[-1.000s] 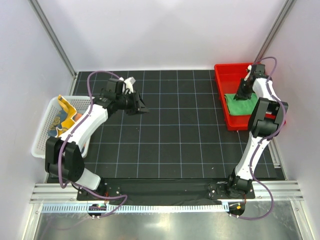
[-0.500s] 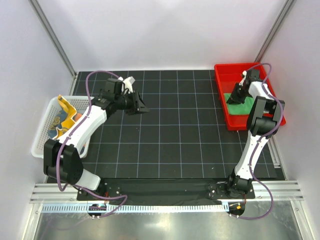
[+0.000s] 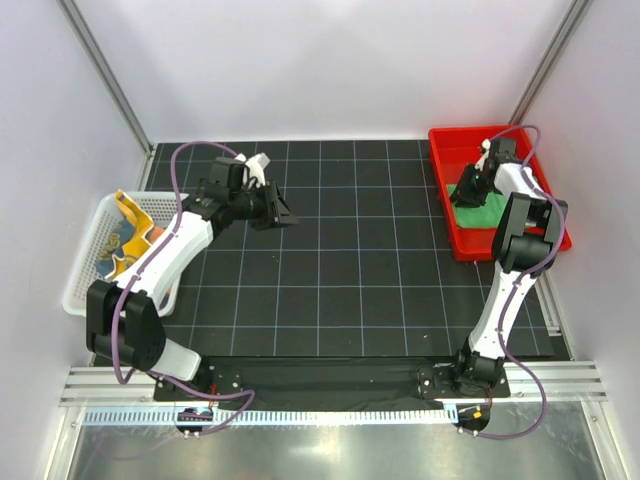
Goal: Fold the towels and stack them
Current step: Neatly place the folded towel into the bin, then grab crumpled towel
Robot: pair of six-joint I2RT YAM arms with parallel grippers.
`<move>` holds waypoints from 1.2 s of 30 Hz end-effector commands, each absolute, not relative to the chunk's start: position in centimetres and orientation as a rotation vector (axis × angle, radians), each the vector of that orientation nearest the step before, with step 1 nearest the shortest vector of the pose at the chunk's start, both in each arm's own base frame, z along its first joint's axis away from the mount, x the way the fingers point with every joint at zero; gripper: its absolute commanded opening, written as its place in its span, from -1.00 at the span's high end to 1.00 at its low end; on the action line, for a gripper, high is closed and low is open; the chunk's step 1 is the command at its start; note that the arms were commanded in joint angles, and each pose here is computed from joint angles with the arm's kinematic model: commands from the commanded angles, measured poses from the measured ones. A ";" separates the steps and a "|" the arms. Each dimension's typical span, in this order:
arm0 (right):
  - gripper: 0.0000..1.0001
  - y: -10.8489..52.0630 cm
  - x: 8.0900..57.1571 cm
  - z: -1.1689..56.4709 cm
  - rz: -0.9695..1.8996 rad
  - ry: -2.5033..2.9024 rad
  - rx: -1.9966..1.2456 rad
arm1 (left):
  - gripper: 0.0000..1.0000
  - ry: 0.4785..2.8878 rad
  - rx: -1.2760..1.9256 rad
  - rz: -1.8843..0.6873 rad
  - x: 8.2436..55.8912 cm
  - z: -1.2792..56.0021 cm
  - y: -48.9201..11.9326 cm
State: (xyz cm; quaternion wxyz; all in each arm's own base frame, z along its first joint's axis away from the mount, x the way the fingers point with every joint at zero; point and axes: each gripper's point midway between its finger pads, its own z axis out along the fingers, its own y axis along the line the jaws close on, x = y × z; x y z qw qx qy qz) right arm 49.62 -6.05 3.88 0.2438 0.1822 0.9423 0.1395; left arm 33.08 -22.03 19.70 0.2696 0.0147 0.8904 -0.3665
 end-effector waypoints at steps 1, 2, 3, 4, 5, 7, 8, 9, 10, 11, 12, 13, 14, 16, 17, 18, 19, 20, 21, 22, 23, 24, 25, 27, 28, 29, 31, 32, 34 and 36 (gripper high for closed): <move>0.23 -7.2 50.8 11.6 0.254 2.440 0.464 | 0.16 2.325 0.074 -0.954 33.4 22.1 -21.8; 0.13 -7.3 50.4 13.1 0.237 2.426 0.467 | 0.16 2.304 0.073 -0.930 33.9 23.0 -21.6; 0.06 -7.5 50.7 14.7 0.226 2.395 0.470 | 0.16 2.295 0.066 -0.896 34.3 23.4 -21.1; 0.00 -7.6 50.5 15.8 0.221 2.375 0.495 | 0.14 2.291 0.029 -0.796 35.2 23.4 -20.0; -0.15 -7.4 50.1 18.0 0.229 2.337 0.500 | 0.10 2.313 -0.009 -0.722 35.4 23.4 -18.8; -0.33 -6.5 49.8 20.2 0.260 2.287 0.529 | -0.04 2.254 -0.126 -0.527 37.5 25.3 -15.6; -0.47 -5.9 49.5 21.4 0.271 2.260 0.523 | -0.07 2.248 -0.176 -0.471 37.9 25.6 -14.4; -0.55 -4.3 48.6 23.0 0.290 2.233 0.493 | -0.08 2.204 -0.251 -0.392 39.0 26.5 -12.1; -0.64 -3.1 48.2 24.1 0.308 2.212 0.477 | -0.10 2.180 -0.307 -0.332 39.4 26.9 -10.6; -0.86 -1.9 48.0 25.2 0.324 2.186 0.458 | -0.14 2.143 -0.412 -0.224 40.0 27.2 -7.8; -0.99 0.6 46.7 26.7 0.354 2.166 0.405 | -0.18 2.115 -0.499 -0.161 40.4 27.6 -5.2; -0.99 1.9 46.3 27.4 0.375 2.147 0.379 | -0.22 2.102 -0.576 -0.109 40.4 27.5 -3.2; -0.99 3.0 45.7 27.9 0.397 2.135 0.355 | -0.25 2.077 -0.657 -0.027 40.2 27.5 -0.9; -0.99 6.7 43.6 29.0 0.488 2.098 0.271 | -0.37 2.041 -0.831 0.106 39.4 26.5 4.1; -0.99 7.5 42.8 29.4 0.512 2.085 0.247 | -0.42 2.022 -0.907 0.152 38.9 25.9 6.2; -0.99 8.4 42.0 28.2 0.548 2.105 0.246 | -0.42 1.997 -1.004 0.188 38.4 25.1 8.1; -1.00 9.4 41.3 29.5 0.586 2.056 0.214 | -0.42 1.983 -1.104 0.268 37.2 23.3 10.7; -0.99 9.8 41.1 29.5 0.608 2.048 0.197 | -0.43 1.950 -1.199 0.342 36.2 22.4 12.3; -0.99 10.5 40.8 29.3 0.633 2.050 0.181 | -0.43 1.891 -1.301 0.484 34.5 21.8 14.8; -0.98 10.9 40.6 29.2 0.641 2.057 0.170 | -0.43 1.889 -1.441 0.572 32.7 19.5 16.8; -0.98 11.6 40.4 29.2 0.653 2.065 0.148 | -0.43 1.886 -1.498 0.616 32.0 18.5 17.7; -0.98 12.1 40.4 29.6 0.660 2.061 0.122 | -0.42 1.921 -1.537 0.604 31.8 17.2 18.0; -0.98 12.4 40.2 29.3 0.653 2.078 0.096 | -0.42 1.976 -1.583 0.630 31.7 14.8 18.6; -0.98 13.2 40.0 29.5 0.655 2.081 0.053 | -0.42 2.031 -1.655 0.597 31.5 12.3 19.3; -0.99 13.2 39.9 29.4 0.646 2.086 0.036 | -0.42 2.081 -1.669 0.620 31.5 10.5 19.5; -0.98 13.3 39.9 29.6 0.643 2.084 0.028 | -0.42 2.105 -1.681 0.631 31.4 9.6 19.6; -0.98 13.5 39.8 29.5 0.632 2.089 0.017 | -0.22 2.157 -1.685 0.616 31.6 8.3 19.3; -0.98 13.6 39.7 29.6 0.629 2.086 0.009 | -0.05 2.165 -1.676 0.598 31.9 8.1 19.1; -0.98 13.6 39.5 29.6 0.612 2.090 0.009 | 0.62 2.168 -1.644 0.514 32.9 8.2 18.7; -0.98 13.6 39.4 29.8 0.601 2.089 0.004 | 0.90 2.138 -1.584 0.461 34.1 10.0 18.7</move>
